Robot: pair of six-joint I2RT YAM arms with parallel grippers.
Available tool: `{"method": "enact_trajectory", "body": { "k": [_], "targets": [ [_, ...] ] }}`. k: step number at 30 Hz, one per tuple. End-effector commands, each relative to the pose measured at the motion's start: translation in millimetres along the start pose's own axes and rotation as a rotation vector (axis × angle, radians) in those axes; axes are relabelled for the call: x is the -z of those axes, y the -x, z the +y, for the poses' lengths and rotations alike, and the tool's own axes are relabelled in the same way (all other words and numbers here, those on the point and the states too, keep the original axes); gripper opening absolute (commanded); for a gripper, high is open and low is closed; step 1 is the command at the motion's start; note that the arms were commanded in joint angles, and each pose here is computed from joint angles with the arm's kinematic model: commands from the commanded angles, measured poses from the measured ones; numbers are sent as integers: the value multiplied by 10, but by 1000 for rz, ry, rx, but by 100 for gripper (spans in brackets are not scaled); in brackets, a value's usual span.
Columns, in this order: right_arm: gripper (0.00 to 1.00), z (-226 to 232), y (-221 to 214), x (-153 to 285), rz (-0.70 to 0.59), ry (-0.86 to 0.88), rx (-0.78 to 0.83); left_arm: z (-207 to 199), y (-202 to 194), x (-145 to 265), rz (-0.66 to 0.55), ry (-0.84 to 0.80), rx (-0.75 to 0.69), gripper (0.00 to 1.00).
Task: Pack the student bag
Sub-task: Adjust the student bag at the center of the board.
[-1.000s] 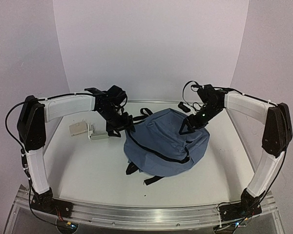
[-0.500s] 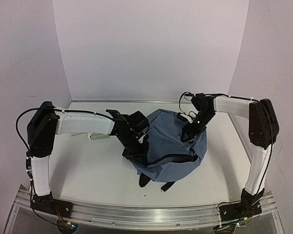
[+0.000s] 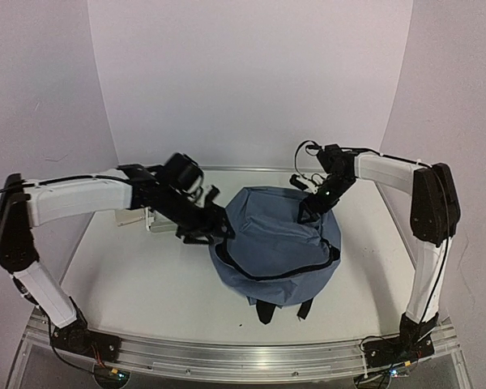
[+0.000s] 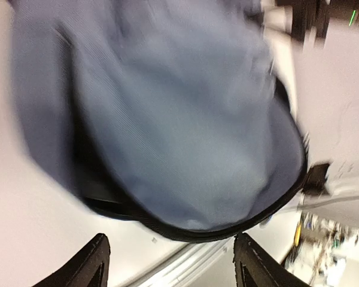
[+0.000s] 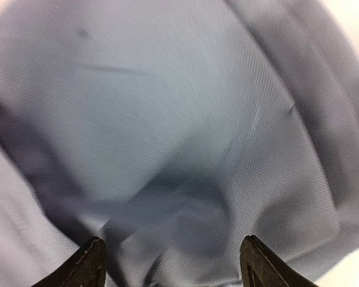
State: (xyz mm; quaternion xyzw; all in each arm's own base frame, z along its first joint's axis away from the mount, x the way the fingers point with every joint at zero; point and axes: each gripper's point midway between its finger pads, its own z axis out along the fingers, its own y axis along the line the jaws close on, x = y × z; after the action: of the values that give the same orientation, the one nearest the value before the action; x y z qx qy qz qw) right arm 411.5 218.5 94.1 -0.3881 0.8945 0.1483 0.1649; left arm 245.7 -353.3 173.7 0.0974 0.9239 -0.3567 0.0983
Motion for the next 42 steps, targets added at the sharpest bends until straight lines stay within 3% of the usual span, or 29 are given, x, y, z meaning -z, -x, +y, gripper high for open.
{"method": "enact_trajectory", "body": {
  "k": [1, 5, 13, 17, 21, 28, 31, 36, 42],
  "targets": [
    [76, 341, 570, 743, -228, 110, 52, 451, 639, 600, -261, 35, 111, 76],
    [75, 531, 675, 798, -276, 169, 56, 681, 862, 554, -255, 49, 163, 76],
    [75, 774, 738, 579, -246, 192, 82, 786, 993, -79, -87, -17, 177, 68],
    [75, 750, 573, 490, -193, 156, 76, 603, 1011, -198, -48, -108, 155, 67],
    [76, 779, 353, 511, -161, 149, 98, 569, 946, -250, -23, -82, 136, 70],
    [76, 810, 173, 369, -108, 180, 60, 490, 980, -488, 25, -83, 84, 56],
    [76, 752, 74, 258, -68, 154, 52, 432, 894, -703, 85, -47, 36, 55],
    [76, 545, -136, 95, 10, 70, 47, 345, 573, -1035, 197, 7, -41, 34],
    [75, 469, -289, 34, 46, 67, 20, 478, 444, -1046, 208, 87, -51, 20]
  ]
}}
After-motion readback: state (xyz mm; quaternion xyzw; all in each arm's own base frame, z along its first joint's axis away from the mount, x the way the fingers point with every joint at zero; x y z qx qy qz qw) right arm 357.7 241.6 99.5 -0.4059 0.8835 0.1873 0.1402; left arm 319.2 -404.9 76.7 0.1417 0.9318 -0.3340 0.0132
